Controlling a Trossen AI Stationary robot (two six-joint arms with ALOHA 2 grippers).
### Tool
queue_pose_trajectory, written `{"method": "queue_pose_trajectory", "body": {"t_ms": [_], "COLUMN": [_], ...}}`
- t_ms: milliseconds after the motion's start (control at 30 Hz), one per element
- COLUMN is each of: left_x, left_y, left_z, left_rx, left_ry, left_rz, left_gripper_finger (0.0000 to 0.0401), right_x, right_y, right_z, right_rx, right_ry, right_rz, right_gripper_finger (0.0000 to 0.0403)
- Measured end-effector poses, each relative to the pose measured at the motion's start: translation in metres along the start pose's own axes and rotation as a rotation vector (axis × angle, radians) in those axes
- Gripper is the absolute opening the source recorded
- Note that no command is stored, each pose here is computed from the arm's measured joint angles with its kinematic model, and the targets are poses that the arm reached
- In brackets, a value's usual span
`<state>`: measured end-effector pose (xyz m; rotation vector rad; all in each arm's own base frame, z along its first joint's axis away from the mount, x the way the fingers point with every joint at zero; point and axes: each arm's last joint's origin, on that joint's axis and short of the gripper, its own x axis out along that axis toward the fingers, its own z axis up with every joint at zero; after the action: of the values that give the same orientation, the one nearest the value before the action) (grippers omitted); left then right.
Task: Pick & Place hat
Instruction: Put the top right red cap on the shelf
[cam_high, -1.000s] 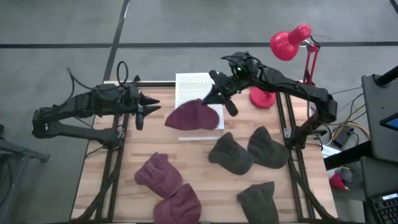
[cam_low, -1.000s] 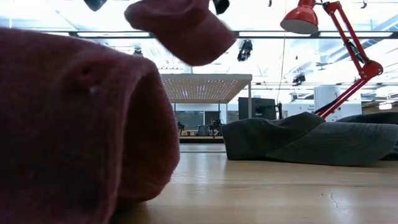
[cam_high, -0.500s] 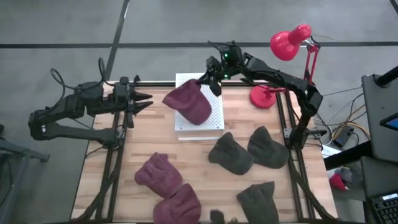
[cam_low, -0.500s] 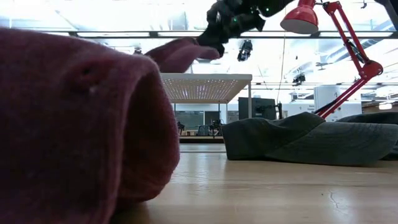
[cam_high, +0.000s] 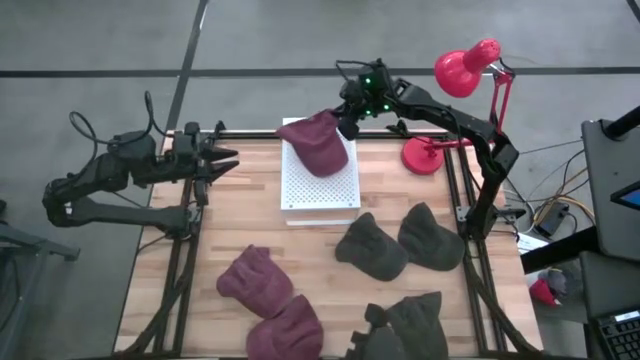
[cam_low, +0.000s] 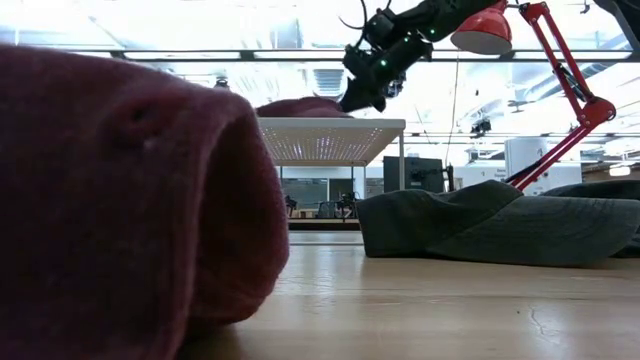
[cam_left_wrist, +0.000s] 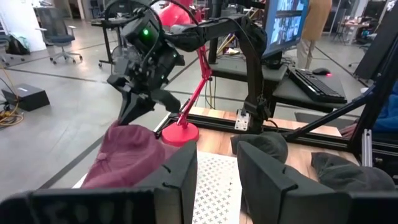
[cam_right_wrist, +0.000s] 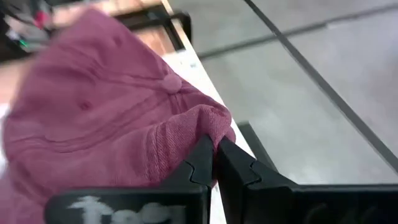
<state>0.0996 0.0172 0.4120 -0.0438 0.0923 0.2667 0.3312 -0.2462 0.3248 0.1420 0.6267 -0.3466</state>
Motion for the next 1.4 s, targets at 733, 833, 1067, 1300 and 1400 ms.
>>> {"method": "queue_pose_trajectory", "body": {"t_ms": [733, 833, 1067, 1300, 1400], "left_x": [0.002, 0.002, 0.003, 0.004, 0.004], "left_y": [0.0, 0.0, 0.0, 0.0, 0.0], "left_z": [-0.004, -0.006, -0.007, -0.008, -0.008], "left_rx": [-0.057, -0.057, -0.088, -0.107, -0.118], "left_ry": [0.026, 0.038, 0.053, 0.056, 0.056], "left_rz": [0.002, 0.003, 0.002, 0.001, 0.0], "left_gripper_finger": [0.0113, 0.0113, 0.0113, 0.0113, 0.0113], "right_x": [0.001, 0.001, 0.0, -0.008, -0.02], "right_y": [0.002, 0.003, 0.004, 0.006, 0.014], "right_z": [-0.008, -0.008, -0.008, -0.004, 0.0], "right_rx": [0.194, 0.188, 0.127, -0.044, -0.167], "right_ry": [0.095, 0.097, 0.107, 0.104, 0.092], "right_rz": [-0.222, -0.22, -0.217, -0.211, -0.163], "right_gripper_finger": [0.0012, 0.0031, 0.0098, 0.0136, 0.0142]}}
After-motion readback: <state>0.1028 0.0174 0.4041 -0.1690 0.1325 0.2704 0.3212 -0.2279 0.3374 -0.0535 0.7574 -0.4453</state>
